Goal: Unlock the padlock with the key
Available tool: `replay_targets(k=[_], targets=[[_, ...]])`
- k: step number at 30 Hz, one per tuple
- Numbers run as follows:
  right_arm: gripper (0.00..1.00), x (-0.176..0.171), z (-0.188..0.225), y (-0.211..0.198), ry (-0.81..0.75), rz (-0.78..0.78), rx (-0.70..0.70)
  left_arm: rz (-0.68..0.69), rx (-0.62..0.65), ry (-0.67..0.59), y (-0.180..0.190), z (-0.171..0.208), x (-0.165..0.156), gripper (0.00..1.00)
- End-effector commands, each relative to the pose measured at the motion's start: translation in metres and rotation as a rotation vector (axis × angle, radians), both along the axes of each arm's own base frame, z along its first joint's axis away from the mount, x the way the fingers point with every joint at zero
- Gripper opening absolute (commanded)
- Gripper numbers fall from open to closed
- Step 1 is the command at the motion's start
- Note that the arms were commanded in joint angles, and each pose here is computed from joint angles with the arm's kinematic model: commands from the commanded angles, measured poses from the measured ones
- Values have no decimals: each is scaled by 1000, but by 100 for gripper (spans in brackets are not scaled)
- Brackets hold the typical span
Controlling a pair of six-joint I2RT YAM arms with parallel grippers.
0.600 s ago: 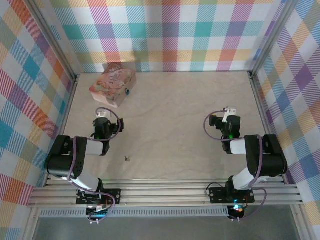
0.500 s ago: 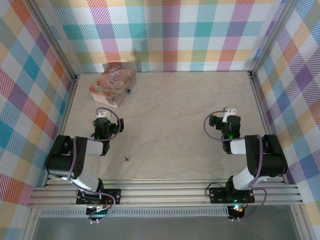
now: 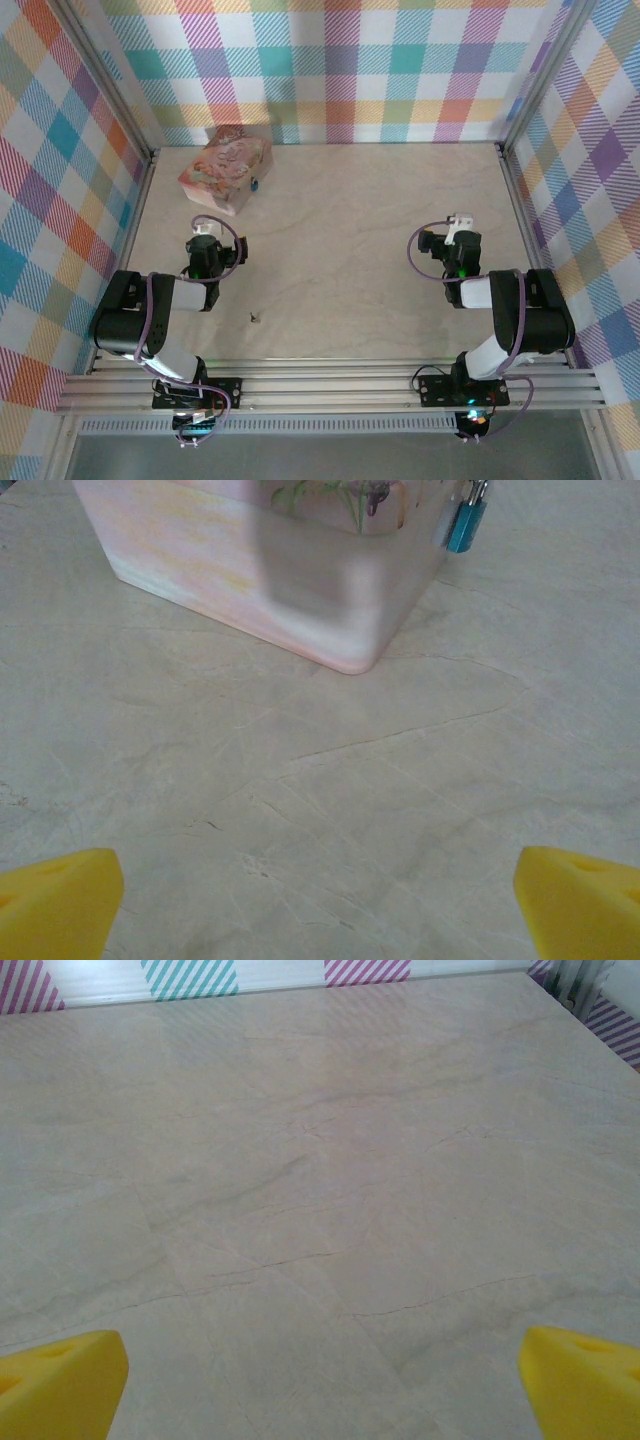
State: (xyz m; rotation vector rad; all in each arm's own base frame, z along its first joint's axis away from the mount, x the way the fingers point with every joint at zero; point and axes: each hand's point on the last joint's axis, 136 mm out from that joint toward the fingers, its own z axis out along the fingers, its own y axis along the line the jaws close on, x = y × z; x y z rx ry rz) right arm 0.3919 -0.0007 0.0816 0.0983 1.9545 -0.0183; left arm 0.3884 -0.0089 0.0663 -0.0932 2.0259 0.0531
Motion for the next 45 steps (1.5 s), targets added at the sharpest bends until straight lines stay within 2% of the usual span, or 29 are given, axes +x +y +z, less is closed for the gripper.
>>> replay_targets(k=[1,31,35,38,42,45], targets=[[100,4,12,3,-35,5,1,-1,-21,-47,0,13,9,100],[100,4,12,3,-36,5,3,-2,-24,-50,1,15,9,100],[100,4,17,9,-28,45,3,83,-19,-31,14,30,11,100],[100,5,26,14,-8,82,-2,167,-18,61,25,48,13,100],[100,5,44,18,42,106,1,223,-155,95,25,77,22,100],[100,8,56,21,108,82,76,288,-262,138,27,91,36,100]])
